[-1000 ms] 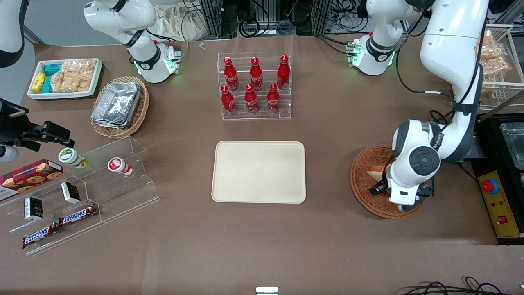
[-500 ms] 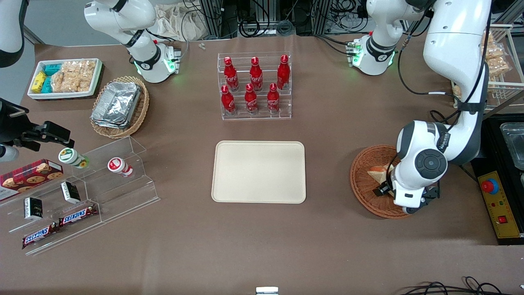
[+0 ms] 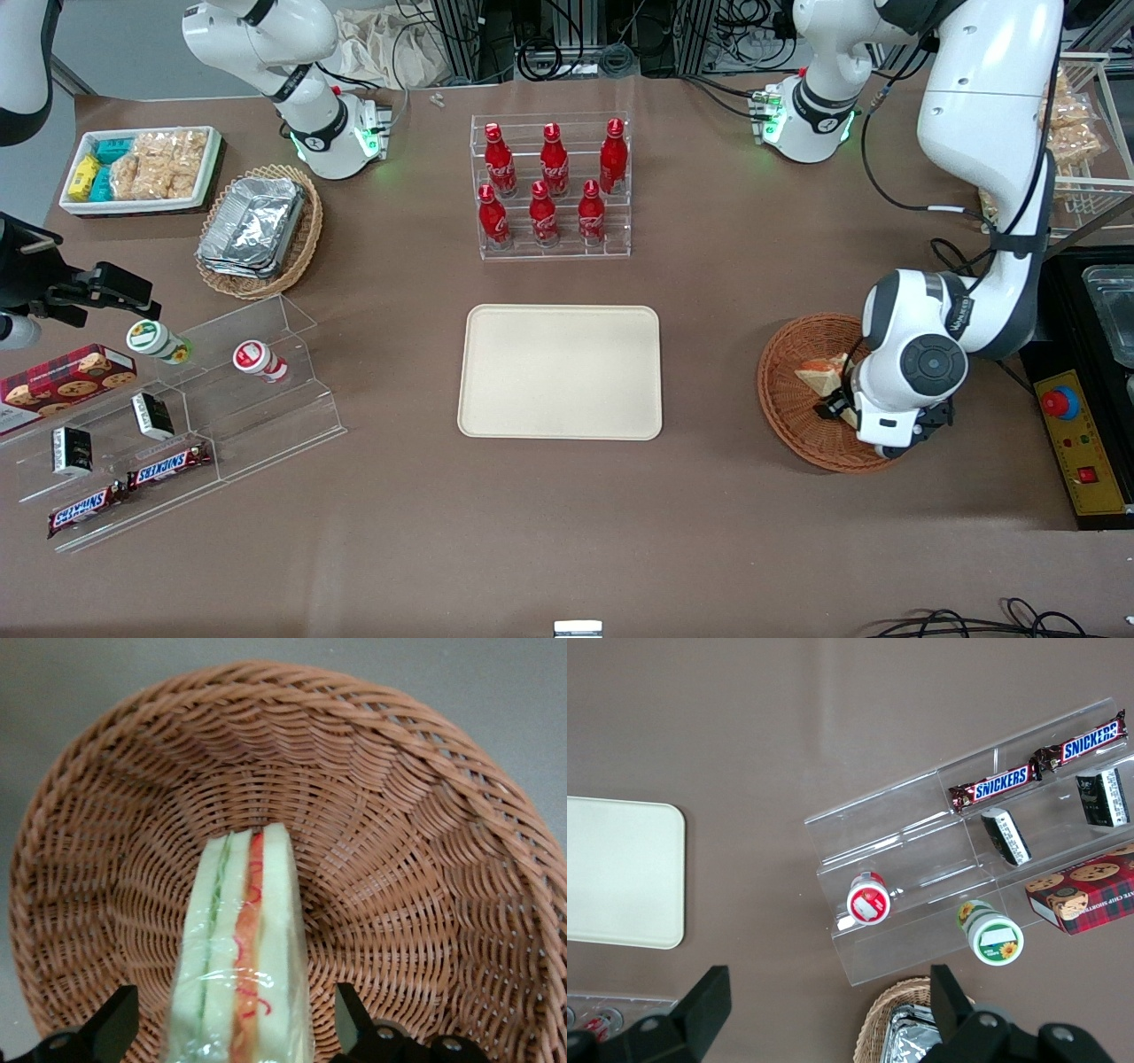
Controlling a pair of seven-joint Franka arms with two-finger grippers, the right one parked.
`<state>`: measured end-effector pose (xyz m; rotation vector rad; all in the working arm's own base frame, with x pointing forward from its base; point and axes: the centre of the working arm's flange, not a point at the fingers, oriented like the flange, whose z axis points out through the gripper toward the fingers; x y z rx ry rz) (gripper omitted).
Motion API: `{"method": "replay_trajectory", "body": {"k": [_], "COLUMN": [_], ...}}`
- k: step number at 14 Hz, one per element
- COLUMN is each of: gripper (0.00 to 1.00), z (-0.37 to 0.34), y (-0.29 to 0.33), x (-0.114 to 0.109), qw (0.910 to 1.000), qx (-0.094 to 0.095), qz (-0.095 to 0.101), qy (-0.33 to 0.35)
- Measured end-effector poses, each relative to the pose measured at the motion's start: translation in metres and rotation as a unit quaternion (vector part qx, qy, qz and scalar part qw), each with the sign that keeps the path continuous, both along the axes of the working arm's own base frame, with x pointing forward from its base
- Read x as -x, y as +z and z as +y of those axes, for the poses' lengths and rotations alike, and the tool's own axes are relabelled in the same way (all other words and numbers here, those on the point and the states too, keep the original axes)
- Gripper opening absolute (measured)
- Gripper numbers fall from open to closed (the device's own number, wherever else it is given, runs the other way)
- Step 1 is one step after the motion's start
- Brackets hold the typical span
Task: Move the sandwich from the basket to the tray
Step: 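Close the left gripper on the sandwich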
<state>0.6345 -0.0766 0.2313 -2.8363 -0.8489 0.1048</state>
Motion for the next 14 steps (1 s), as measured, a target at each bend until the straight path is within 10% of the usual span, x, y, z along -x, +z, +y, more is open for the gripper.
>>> {"method": "replay_trajectory", "body": {"k": [7, 14], "gripper": [0.38, 0.2], "z": [-0.009, -0.018], "y": [-0.006, 0.093], "x": [-0.002, -0.019], "qw": [0.999, 1.0], "qx": [-0.001, -0.001], "qz": [-0.012, -0.009], "qy": [0.043, -0.001]}}
